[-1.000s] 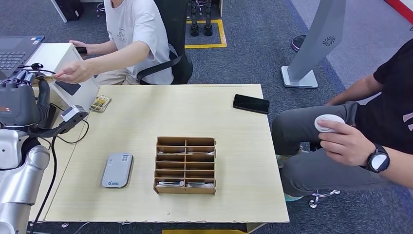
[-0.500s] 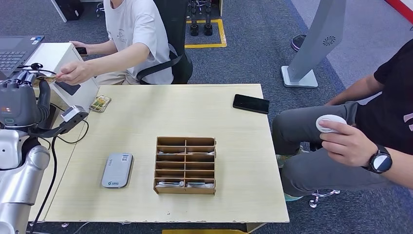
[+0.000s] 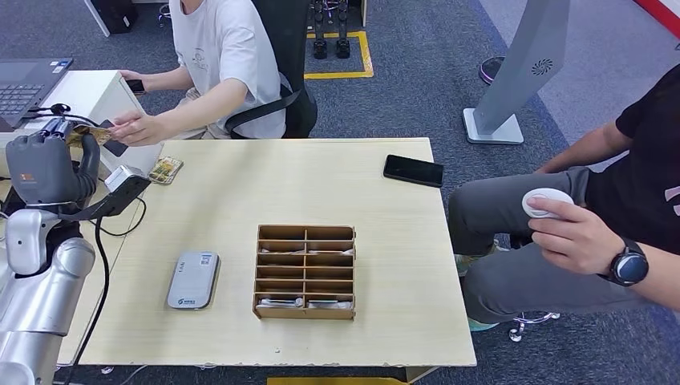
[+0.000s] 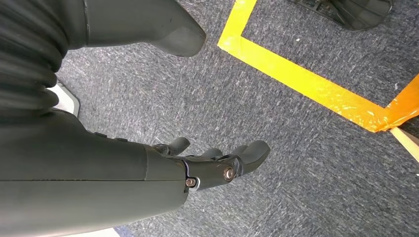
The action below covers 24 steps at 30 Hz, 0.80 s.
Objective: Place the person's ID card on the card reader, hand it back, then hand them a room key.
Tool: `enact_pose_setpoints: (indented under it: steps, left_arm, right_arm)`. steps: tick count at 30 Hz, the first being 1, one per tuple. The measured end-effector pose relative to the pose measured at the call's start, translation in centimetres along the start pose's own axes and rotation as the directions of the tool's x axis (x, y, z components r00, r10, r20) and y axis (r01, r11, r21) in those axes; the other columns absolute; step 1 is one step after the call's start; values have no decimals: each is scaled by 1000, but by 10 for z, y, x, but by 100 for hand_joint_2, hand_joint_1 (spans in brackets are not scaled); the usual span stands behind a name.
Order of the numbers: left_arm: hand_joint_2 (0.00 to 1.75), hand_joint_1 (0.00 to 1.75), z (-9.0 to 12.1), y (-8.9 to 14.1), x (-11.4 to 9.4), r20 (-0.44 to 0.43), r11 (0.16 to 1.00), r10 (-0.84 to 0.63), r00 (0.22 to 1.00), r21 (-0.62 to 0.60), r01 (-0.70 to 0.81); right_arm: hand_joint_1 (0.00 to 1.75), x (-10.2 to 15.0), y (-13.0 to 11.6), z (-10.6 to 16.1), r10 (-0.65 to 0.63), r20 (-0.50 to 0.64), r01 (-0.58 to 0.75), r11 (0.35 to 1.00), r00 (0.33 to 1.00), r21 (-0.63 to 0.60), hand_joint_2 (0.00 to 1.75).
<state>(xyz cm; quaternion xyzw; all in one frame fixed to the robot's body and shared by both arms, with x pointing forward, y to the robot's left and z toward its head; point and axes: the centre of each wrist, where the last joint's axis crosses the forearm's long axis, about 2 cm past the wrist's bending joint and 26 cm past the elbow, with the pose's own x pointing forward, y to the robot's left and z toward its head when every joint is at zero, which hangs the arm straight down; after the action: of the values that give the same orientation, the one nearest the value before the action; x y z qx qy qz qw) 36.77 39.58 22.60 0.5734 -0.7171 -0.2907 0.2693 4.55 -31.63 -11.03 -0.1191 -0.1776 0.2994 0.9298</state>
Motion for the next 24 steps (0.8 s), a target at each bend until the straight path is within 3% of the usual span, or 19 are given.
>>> enact_pose_setpoints:
  steps: [24]
  left_arm:
    - [175, 175, -4, -2, 6, 9, 1000, 19, 1000, -1, -19]
  right_arm:
    - [0, 0, 0, 0, -1, 0, 1, 1000, 1000, 1, 175]
